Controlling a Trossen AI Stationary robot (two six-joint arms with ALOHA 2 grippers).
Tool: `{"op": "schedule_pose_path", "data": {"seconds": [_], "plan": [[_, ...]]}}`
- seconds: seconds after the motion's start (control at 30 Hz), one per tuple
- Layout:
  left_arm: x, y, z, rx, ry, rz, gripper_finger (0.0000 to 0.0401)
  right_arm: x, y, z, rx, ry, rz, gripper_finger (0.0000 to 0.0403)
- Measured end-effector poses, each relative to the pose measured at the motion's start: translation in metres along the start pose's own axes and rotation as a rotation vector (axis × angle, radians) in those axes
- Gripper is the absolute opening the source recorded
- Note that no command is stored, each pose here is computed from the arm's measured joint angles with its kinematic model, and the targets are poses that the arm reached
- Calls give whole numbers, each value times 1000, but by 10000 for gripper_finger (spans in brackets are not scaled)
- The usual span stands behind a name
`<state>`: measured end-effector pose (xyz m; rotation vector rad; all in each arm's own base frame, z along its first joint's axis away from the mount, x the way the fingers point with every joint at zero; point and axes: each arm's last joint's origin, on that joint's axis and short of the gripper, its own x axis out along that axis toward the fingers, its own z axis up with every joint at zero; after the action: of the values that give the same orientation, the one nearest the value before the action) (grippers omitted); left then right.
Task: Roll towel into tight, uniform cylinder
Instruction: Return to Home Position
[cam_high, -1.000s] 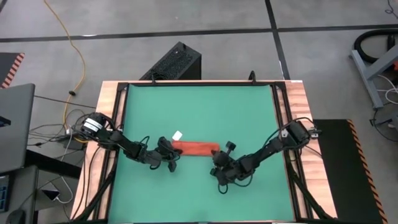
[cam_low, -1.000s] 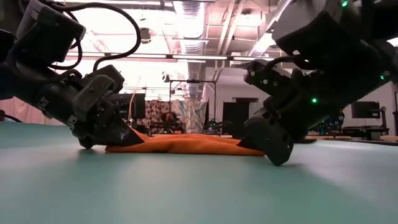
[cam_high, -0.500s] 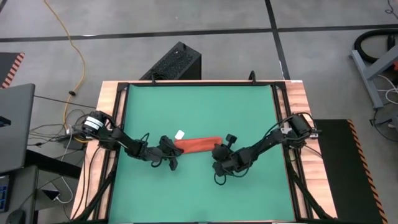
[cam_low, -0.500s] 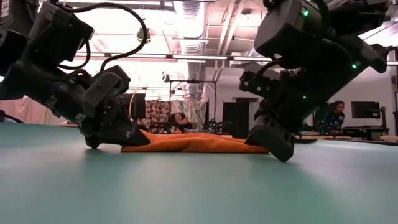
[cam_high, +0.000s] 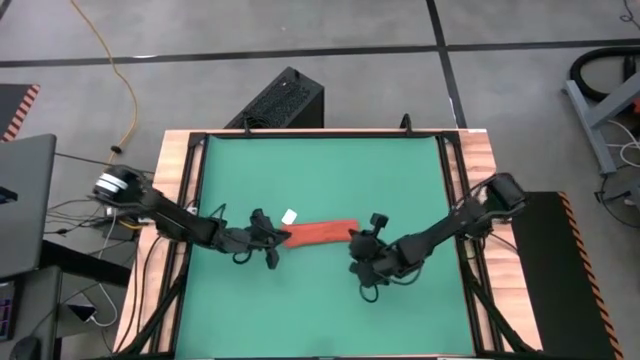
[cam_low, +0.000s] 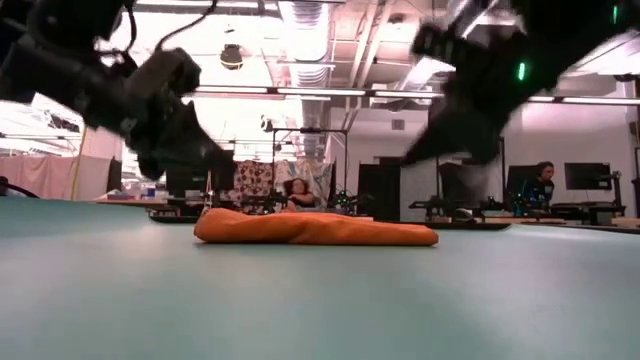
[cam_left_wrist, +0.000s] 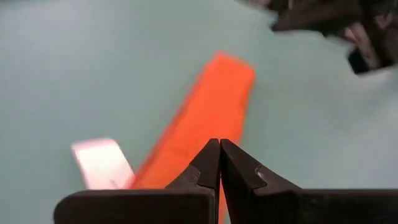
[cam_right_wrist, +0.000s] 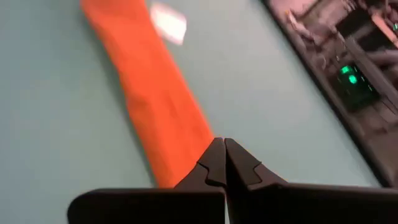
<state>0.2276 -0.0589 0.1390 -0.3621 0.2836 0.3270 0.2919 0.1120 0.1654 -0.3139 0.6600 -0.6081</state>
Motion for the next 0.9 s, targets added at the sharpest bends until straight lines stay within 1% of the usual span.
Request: {"op": "schedule_pose_path", "data": {"seconds": [0.03,0.1,0.2,0.3,0.37,0.43,0.47,0.53,0.6,0.7,0.77,0.83,0.9], "plan": [[-5,0,7,-2,-25,6,0,-7,-4,6,6,-23,12,10],[-14,-1,23,7,-86,-16,0,-20,-14,17,12,-65,42,10],[-32,-3,49,69,-166,-125,0,-42,-34,34,-1,-129,137,10],[-54,2,75,129,-243,-266,0,-64,-61,52,0,-216,297,10],[-68,9,88,145,-280,-356,0,-75,-80,61,-3,-289,432,10],[-80,19,98,146,-290,-426,0,-85,-103,71,8,-381,564,10],[-85,24,101,138,-291,-448,0,-89,-116,74,18,-419,605,10],[-96,34,107,130,-302,-462,0,-95,-139,76,65,-474,624,10],[-106,42,110,129,-321,-459,0,-97,-157,68,111,-506,593,10],[-119,51,113,139,-360,-459,0,-97,-173,45,174,-568,554,10],[-127,56,115,148,-384,-462,0,-98,-181,23,226,-615,539,10],[-132,59,116,152,-412,-453,0,-97,-186,0,309,-662,531,10],[-132,62,111,166,-426,-436,0,-93,-188,-23,386,-694,513,10]]}}
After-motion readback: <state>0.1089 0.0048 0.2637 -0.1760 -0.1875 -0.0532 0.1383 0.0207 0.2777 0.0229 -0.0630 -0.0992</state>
